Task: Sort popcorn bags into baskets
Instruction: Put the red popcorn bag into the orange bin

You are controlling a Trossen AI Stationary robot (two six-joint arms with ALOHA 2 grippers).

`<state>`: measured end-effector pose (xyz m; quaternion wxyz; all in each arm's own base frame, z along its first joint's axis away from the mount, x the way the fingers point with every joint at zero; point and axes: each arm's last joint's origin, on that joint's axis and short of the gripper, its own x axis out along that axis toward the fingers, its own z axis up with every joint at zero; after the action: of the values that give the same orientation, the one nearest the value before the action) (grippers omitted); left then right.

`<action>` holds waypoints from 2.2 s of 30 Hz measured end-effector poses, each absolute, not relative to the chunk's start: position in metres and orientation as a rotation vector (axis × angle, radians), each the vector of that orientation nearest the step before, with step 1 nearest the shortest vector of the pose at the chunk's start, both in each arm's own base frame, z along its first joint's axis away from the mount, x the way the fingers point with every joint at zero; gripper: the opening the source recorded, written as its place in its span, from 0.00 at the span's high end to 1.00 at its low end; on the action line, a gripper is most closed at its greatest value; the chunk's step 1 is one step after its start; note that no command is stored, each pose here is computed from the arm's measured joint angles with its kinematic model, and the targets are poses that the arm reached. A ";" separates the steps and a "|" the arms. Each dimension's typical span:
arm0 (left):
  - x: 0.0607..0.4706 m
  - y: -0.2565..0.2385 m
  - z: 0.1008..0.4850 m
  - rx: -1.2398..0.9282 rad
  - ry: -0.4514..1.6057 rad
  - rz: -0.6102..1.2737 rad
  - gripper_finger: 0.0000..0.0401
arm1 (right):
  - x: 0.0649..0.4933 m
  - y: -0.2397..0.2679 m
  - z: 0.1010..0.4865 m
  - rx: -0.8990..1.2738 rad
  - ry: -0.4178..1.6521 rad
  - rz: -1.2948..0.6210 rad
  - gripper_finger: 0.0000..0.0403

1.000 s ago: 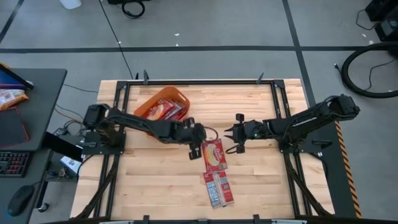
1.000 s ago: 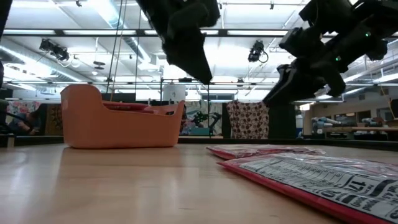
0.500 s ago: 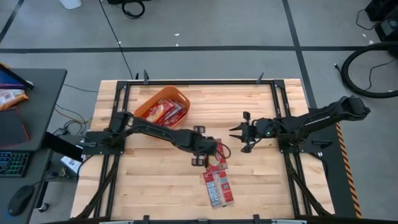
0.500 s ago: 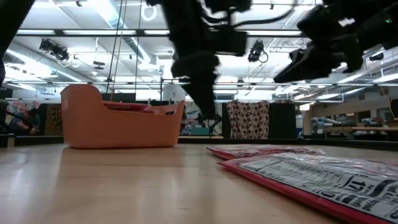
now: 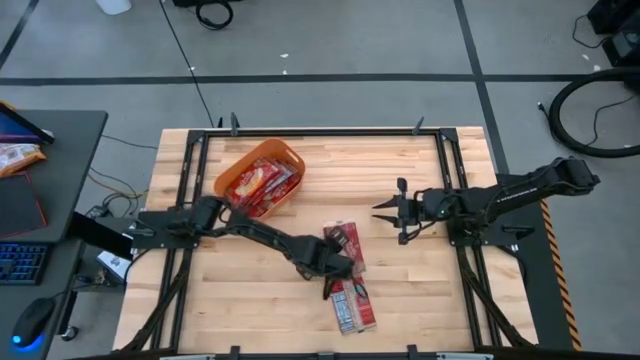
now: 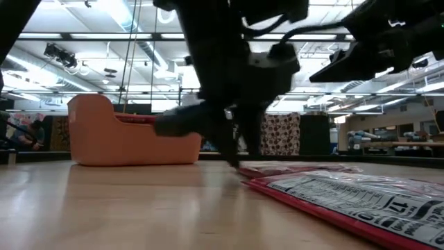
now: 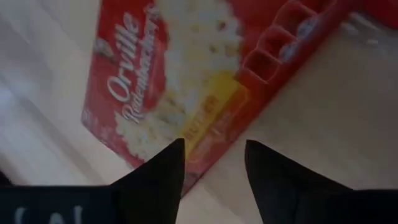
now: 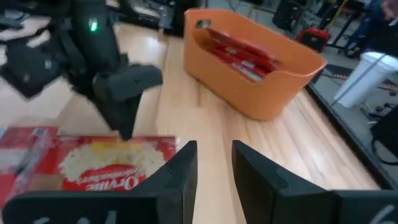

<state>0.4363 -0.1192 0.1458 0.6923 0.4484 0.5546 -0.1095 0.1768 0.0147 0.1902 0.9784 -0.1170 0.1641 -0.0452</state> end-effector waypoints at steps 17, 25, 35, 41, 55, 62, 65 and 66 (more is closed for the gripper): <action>0.437 -0.115 0.135 1.040 1.279 -0.302 0.66 | 0.184 0.016 0.187 -0.231 0.319 -0.060 0.74; 0.439 -0.109 0.132 0.990 1.285 -0.296 0.89 | 0.185 0.017 0.187 -0.235 0.305 -0.052 0.74; 0.433 -0.110 0.143 0.848 1.309 -0.220 0.99 | 0.185 0.017 0.188 -0.238 0.300 -0.038 0.74; 0.427 -0.101 0.188 0.711 1.313 -0.102 0.99 | 0.186 0.017 0.188 -0.238 0.296 -0.038 0.74; 0.422 -0.092 0.211 0.560 1.276 -0.007 0.88 | 0.185 0.018 0.187 -0.204 0.302 -0.030 0.74; 0.421 -0.104 0.169 0.729 1.330 -0.061 0.66 | 0.185 0.018 0.187 -0.200 0.302 -0.027 0.74; 0.419 -0.104 0.153 0.795 1.361 -0.059 0.59 | 0.186 0.018 0.187 -0.201 0.304 -0.021 0.74; 0.419 -0.103 0.150 0.816 1.368 -0.052 0.57 | 0.186 0.018 0.187 -0.200 0.300 -0.021 0.74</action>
<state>0.4191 -0.1032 0.1496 0.6988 0.3661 0.6140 -0.0233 0.1865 0.0185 0.1868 0.9837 -0.0996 0.1494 -0.0104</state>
